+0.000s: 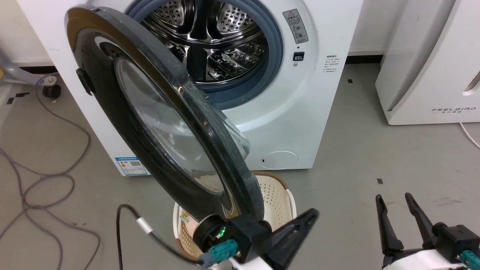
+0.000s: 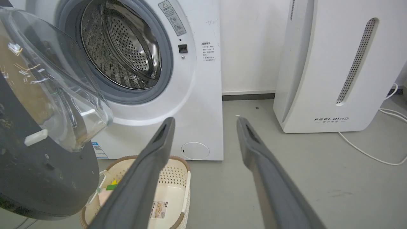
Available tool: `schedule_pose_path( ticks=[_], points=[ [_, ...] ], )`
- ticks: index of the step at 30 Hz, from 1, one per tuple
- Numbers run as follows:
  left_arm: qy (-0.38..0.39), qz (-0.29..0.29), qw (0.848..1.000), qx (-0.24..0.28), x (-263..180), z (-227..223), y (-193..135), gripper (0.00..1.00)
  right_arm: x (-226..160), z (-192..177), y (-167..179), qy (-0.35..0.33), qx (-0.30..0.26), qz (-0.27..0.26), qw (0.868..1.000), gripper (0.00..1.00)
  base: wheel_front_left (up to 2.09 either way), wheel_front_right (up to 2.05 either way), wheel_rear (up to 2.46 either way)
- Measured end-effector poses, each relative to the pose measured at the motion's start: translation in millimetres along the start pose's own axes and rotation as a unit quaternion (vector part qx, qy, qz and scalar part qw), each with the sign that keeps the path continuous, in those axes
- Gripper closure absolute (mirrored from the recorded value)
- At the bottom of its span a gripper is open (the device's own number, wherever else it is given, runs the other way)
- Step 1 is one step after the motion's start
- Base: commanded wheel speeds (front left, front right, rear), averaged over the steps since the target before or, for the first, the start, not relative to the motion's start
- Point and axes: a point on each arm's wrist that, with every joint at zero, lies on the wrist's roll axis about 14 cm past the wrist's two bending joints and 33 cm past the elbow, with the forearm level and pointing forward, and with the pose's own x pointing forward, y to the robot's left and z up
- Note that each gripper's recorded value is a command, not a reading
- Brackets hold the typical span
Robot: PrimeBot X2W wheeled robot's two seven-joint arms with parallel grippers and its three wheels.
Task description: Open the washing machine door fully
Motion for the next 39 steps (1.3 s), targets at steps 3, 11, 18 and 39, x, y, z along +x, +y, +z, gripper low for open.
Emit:
schedule_pose_path(
  ticks=[3, 11, 18, 39],
  points=[
    [0.025, 0.032, 0.999, 0.006, 2.5, -20.9, 18.9, 1.0, 0.1, -1.7, 0.9, 0.003, 0.002, 0.001, 1.0, 0.0, 0.0, 0.0, 0.0],
    [0.004, 0.076, 0.997, 0.026, 21.9, -23.7, 48.5, 1.0, -2.4, -6.6, 0.5, 0.01, 0.009, -0.001, 1.0, 0.0, 0.0, 0.0, 0.0],
    [0.002, 0.098, 0.995, 0.031, 28.6, -33.3, 63.8, 1.0, -2.0, -10.2, -1.3, 0.015, 0.012, -0.004, 1.0, 0.0, 0.0, 0.0, 0.0],
    [-0.004, 0.176, 0.984, 0.026, -20.8, -34.6, 78.1, 1.0, 0.6, -21.7, 5.8, 0.038, 0.024, 0.008, 0.999, 0.0, 0.0, 0.0, 0.0]
  ],
)
